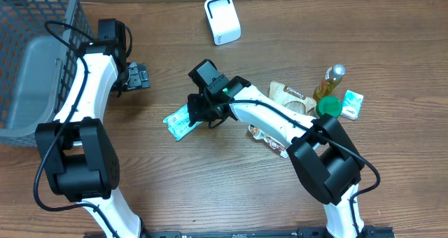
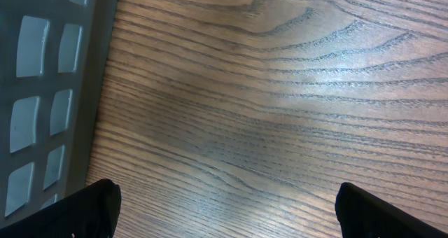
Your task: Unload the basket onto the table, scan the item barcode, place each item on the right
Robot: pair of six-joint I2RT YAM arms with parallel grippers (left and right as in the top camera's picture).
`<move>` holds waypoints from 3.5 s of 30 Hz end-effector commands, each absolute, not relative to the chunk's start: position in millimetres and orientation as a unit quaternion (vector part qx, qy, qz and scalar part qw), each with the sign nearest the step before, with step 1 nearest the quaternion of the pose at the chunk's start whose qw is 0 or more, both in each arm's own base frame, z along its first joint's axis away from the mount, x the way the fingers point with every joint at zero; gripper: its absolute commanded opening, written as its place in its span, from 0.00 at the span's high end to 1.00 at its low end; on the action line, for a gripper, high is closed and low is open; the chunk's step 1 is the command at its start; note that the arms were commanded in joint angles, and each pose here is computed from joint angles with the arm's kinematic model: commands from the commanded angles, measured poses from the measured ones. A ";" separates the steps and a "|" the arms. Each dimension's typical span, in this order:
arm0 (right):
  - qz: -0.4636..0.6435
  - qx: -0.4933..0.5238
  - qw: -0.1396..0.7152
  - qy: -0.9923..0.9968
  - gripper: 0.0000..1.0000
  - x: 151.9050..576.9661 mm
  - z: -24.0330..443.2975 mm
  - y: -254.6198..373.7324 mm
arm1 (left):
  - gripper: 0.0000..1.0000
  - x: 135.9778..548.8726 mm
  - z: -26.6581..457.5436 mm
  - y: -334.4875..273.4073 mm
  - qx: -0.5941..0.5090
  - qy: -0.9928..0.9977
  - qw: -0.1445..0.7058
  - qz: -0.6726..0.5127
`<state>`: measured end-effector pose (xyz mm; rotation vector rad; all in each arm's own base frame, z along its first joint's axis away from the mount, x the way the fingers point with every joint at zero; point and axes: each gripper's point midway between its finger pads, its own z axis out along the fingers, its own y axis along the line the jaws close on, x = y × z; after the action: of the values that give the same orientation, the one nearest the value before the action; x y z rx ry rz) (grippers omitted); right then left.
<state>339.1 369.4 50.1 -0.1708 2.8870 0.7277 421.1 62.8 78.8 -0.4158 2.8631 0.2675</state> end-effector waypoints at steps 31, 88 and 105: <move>0.248 -0.061 0.156 0.954 0.89 381.4 79.6 389.7 | 0.00 424.6 82.7 69.7 -0.139 0.977 0.123 0.099; 0.271 -0.217 0.146 0.926 0.83 302.8 29.3 441.8 | 0.00 424.6 82.7 69.7 -0.139 0.977 0.123 0.099; 0.207 -0.184 0.157 0.948 0.89 324.1 10.5 410.2 | 0.00 424.6 82.7 69.6 -0.139 0.977 0.123 0.099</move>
<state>311.0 425.8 17.2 -0.5732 2.7038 0.6546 421.1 62.8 78.8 -0.4158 2.8631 0.2675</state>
